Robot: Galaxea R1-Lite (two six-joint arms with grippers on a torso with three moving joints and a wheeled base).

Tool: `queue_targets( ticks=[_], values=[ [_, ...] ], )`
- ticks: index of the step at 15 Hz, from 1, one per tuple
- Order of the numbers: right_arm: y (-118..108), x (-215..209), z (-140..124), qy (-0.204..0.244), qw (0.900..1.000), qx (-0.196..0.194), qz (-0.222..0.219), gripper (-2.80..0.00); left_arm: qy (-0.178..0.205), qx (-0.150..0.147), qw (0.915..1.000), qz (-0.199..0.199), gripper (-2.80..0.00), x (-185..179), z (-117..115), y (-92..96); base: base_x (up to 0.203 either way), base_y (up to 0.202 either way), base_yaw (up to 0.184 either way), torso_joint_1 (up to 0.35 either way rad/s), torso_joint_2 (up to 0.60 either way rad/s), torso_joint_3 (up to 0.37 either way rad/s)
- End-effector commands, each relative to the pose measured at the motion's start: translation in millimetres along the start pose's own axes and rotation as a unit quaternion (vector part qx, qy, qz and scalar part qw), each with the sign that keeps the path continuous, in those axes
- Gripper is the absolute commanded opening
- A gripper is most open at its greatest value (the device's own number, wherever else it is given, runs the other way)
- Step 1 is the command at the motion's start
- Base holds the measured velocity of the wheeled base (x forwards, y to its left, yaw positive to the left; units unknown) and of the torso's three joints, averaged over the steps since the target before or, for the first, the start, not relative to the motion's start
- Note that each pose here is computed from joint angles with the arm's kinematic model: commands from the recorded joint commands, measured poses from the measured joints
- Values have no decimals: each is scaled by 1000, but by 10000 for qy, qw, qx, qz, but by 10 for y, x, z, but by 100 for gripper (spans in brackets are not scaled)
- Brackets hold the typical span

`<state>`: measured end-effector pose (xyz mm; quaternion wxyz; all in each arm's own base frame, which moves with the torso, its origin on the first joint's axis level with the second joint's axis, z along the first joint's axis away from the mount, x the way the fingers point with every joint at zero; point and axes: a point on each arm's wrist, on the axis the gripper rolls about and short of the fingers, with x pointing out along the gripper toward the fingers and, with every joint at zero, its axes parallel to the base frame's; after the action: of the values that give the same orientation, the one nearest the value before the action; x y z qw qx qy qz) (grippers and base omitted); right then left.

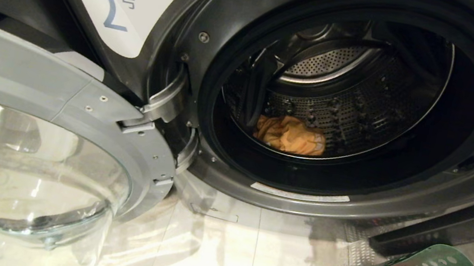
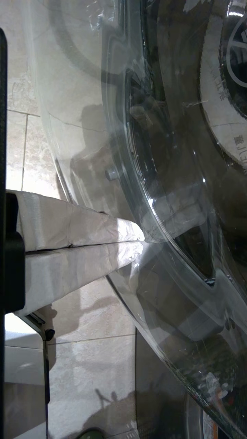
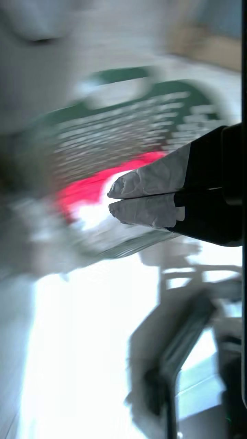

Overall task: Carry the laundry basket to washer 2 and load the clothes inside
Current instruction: Place the clothes into the washing machine

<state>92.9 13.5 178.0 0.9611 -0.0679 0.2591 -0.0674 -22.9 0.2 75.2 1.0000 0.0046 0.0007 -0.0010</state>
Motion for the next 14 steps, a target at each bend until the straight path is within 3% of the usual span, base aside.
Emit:
queue_targets(
  ticks=[1, 2, 4, 7, 8, 10, 12, 14],
  values=[
    [-155, -72, -172, 1092, 9921, 334, -510, -280, -5, 0, 10000, 2, -280, 0, 1, 0, 0, 0, 0, 0, 0, 0],
    [-201, -100, -233, 1905, 9778, 629, -603, -280, 7, 0, 10000, 2, -280, 1, 0, 0, 0, 0, 0, 0, 0, 0],
    [-247, -57, -225, 3139, 9372, 1299, -787, -280, -7, 0, 10000, 2, -280, 0, 1, 0, 0, 0, 0, 0, 0, 0],
    [-350, 155, -150, 4277, 8692, 2143, -1251, -280, 0, 0, 10000, 2, -280, 1, 2, 0, 0, 0, 0, 0, 0, 0],
    [-392, 257, -137, 4539, 8500, 2319, -1329, 0, -1, 0, 10000, 2, -280, 1, 1, 0, 0, 0, 0, 0, 0, 0],
    [-459, 500, -140, 4936, 8216, 2524, -1326, 0, -2, 0, 10000, 2, -280, 0, 0, 0, 0, 0, 0, 0, 0, 0],
    [-548, 812, -229, 5257, 8022, 2545, -1238, 0, 3, 0, 10000, 2, -280, 1, 1, 0, 0, 0, 0, 0, 0, 0],
    [-708, 1183, -377, 5408, 7971, 2451, -1103, 0, -7, 0, 10000, 2, -280, 0, 1, 0, 0, 0, 0, 0, 0, 0]
  ],
)
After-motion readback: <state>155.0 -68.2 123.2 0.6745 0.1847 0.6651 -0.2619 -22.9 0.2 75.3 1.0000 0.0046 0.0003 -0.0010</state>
